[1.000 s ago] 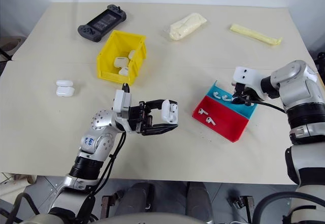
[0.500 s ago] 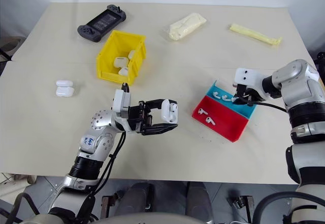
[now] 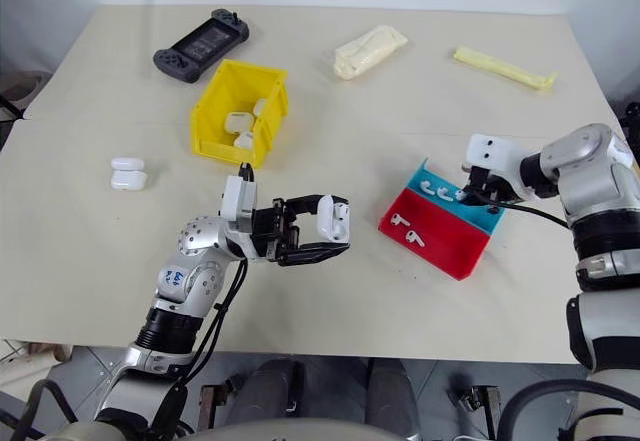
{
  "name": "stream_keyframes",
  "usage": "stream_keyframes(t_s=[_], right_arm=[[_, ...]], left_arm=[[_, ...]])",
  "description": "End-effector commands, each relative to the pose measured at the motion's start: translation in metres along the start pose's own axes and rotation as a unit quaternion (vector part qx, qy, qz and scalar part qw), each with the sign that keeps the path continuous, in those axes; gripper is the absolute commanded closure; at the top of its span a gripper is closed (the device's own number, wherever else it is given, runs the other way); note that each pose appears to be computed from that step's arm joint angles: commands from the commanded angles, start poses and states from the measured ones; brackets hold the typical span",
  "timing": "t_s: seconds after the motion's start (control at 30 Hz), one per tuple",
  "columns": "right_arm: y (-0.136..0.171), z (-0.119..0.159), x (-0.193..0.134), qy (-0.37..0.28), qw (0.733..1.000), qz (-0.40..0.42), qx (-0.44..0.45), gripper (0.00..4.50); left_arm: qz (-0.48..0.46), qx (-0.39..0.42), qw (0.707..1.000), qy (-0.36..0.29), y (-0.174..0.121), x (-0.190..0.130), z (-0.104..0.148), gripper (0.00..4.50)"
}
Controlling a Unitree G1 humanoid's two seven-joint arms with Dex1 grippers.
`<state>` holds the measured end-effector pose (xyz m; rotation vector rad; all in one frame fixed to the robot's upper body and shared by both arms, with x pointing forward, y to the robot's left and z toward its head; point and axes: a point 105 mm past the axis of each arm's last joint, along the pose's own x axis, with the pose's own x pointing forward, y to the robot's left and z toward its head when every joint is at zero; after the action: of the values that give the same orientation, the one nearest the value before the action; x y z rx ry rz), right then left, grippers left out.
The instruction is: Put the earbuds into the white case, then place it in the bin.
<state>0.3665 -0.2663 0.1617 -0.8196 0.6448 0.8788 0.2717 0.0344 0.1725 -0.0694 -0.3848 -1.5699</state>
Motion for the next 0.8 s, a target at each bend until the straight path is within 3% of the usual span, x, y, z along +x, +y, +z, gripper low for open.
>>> stream_keyframes(t_s=[0.03,0.23,0.4,0.47,0.6,0.8], right_arm=[[-0.007,0.018,-0.037,-0.052,0.998,-0.038,-0.002,4.01],[0.025,0.064,-0.070,-0.270,0.959,-0.026,0.085,4.01],[0.075,0.101,-0.079,-0.460,0.870,0.053,0.170,4.01],[0.087,0.110,-0.080,-0.491,0.844,0.076,0.203,4.01],[0.129,0.136,-0.079,-0.565,0.761,0.187,0.258,4.01],[0.155,0.149,-0.063,-0.547,0.755,0.230,0.279,4.01]], left_arm=[[-0.013,0.018,1.000,-0.013,-0.001,0.003,0.011,1.69],[-0.015,0.011,1.000,-0.018,0.000,0.005,0.009,1.69],[-0.023,0.007,1.000,-0.019,0.002,0.010,0.010,1.69],[-0.024,0.006,1.000,-0.019,0.003,0.011,0.011,1.69],[-0.022,0.003,1.000,-0.014,0.010,0.016,0.013,1.69],[-0.021,0.001,1.000,-0.016,0.014,0.019,0.016,1.69]])
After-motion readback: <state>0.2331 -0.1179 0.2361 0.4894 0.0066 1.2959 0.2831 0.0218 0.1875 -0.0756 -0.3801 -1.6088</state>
